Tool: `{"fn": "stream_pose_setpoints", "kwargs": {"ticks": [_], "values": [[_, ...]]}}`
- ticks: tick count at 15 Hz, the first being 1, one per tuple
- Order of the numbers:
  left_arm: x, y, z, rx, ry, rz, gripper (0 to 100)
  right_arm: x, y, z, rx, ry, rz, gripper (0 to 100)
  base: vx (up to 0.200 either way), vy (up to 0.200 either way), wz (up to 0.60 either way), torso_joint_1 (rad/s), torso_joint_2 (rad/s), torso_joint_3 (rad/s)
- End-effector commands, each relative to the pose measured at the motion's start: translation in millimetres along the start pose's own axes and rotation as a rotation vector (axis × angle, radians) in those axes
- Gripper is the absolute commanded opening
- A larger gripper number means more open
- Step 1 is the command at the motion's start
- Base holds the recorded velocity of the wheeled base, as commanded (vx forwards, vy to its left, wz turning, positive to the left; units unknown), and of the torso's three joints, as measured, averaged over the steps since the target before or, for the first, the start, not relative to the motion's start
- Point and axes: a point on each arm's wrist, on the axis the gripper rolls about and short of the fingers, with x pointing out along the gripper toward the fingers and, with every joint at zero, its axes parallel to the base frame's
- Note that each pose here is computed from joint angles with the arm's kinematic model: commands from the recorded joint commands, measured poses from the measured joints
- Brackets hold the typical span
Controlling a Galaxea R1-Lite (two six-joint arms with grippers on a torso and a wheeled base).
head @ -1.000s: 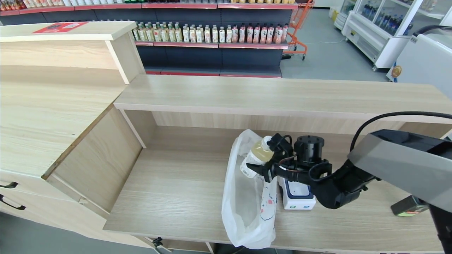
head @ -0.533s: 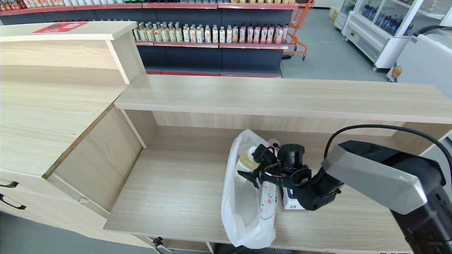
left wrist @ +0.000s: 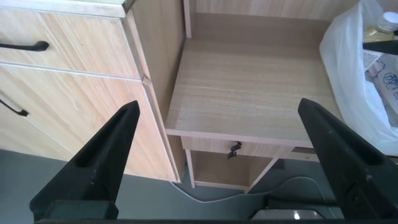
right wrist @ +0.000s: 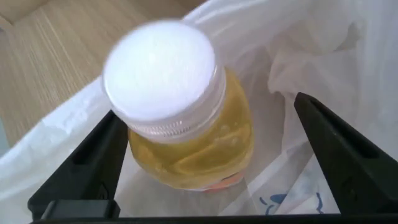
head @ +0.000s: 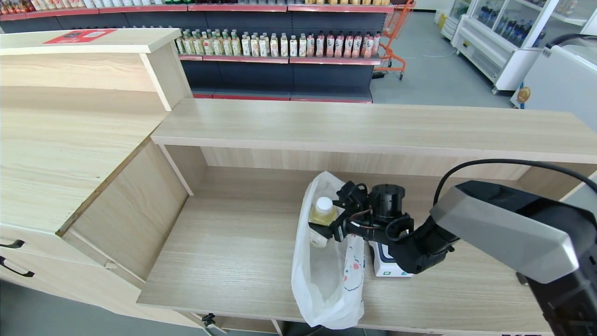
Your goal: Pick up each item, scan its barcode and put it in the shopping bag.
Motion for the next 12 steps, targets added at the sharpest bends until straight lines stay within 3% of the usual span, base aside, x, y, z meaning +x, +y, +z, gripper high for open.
{"fn": "stream_pose_setpoints", "kwargs": {"ticks": [1,3,5,6,7,9,12], "values": [[0,0.0,0.0,0.000,0.000,0.000,100,-21,-9,43,0.021,-0.052,-0.037,100,0.000,0.000,0.00,0.000,0.00,0.000],[0,0.0,0.0,0.000,0.000,0.000,100,-60,-24,73,0.137,-0.063,-0.092,100,0.000,0.000,0.00,0.000,0.00,0.000],[0,0.0,0.0,0.000,0.000,0.000,100,-111,-28,92,0.249,0.007,-0.158,100,0.000,0.000,0.00,0.000,0.00,0.000],[0,0.0,0.0,0.000,0.000,0.000,100,-122,-29,94,0.264,0.026,-0.181,100,0.000,0.000,0.00,0.000,0.00,0.000],[0,0.0,0.0,0.000,0.000,0.000,100,-163,-34,96,0.307,0.091,-0.281,100,0.000,0.000,0.00,0.000,0.00,0.000],[0,0.0,0.0,0.000,0.000,0.000,100,-214,-36,96,0.348,0.128,-0.384,100,0.000,0.000,0.00,0.000,0.00,0.000],[0,0.0,0.0,0.000,0.000,0.000,100,-275,-22,79,0.432,0.208,-0.503,100,0.000,0.000,0.00,0.000,0.00,0.000]]}}
